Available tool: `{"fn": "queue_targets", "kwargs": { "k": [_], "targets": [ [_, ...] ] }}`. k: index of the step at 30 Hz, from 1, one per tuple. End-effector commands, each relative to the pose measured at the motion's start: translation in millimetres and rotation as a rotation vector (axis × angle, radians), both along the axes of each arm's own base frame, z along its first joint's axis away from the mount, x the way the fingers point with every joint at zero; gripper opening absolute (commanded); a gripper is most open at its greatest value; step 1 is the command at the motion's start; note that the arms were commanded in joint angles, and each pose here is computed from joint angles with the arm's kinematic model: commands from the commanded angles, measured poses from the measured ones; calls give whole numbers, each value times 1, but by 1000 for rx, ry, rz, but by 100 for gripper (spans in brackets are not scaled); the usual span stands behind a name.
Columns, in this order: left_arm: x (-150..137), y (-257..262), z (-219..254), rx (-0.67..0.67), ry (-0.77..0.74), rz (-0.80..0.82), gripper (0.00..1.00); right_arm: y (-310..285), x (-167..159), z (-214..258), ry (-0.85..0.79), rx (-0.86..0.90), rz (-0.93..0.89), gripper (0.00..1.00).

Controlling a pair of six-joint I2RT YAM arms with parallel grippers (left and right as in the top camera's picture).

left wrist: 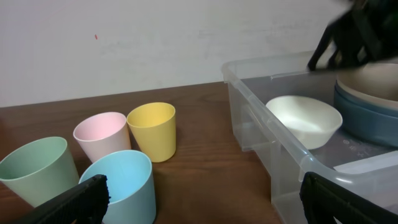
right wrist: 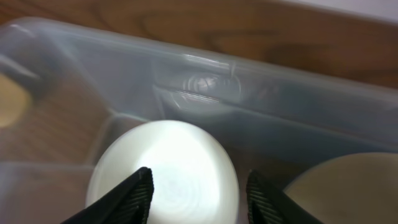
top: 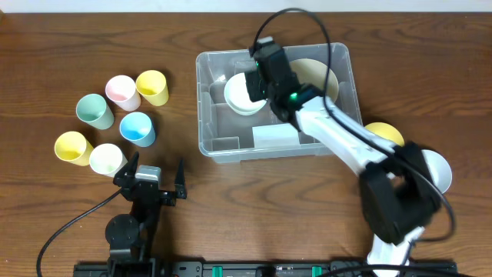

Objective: Pack container
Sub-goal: 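Set the white bowl down in the bin's left side and release, then move the right gripper to the yellow bowl rim and grasp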

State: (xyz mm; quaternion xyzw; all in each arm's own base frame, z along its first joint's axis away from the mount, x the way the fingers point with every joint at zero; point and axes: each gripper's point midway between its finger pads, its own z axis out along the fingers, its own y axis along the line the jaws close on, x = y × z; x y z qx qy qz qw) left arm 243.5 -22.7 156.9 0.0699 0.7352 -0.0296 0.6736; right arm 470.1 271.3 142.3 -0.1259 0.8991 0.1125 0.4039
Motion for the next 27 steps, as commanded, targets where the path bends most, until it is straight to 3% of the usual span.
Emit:
{"fn": "queue_targets", "kwargs": {
  "k": [1, 7, 12, 21, 27],
  "targets": [
    [-1, -1, -16, 4, 45, -7, 98, -14, -6, 101, -133, 82, -5, 54],
    [-1, -1, -16, 4, 45, -7, 98, -105, -51, 155, -65, 105, -177, 73],
    [-1, -1, -16, 4, 45, -7, 98, -195, -91, 161, 61, 151, -437, 76],
    [-1, -1, -16, 4, 45, -7, 98, -310, -173, 111, 368, 118, -885, 85],
    [-1, -1, -16, 4, 44, -7, 98, -339, -190, 48, 483, 109, -1010, 75]
  ]
}}
